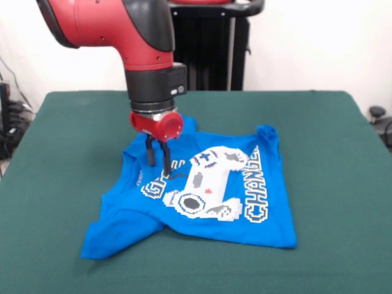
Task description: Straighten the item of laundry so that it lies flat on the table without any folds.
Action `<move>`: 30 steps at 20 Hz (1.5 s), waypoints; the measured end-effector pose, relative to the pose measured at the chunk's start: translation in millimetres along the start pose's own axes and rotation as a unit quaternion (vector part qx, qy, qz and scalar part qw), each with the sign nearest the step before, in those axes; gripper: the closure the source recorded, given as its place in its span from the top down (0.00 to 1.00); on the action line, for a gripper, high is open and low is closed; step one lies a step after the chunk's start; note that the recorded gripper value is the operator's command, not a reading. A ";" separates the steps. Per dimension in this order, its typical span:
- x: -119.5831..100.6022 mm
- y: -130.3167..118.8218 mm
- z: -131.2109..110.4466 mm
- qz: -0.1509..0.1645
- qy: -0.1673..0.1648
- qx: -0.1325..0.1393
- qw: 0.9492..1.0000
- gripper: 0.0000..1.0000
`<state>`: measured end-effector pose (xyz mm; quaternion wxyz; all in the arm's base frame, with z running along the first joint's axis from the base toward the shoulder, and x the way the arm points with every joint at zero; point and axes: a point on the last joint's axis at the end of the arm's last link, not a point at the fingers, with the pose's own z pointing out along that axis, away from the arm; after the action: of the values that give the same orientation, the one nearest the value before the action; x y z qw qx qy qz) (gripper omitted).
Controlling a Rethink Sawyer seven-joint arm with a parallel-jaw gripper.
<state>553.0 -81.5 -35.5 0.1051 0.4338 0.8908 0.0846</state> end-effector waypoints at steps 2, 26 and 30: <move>-1.8 -1.8 -1.9 0.000 -0.001 0.004 1.000 1.00; -5.2 -16.7 -2.5 0.004 0.000 0.023 1.000 1.00; -4.8 -16.3 -2.7 0.002 -0.001 0.024 1.000 1.00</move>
<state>542.9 -95.4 -36.3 0.0957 0.4382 0.8915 0.0632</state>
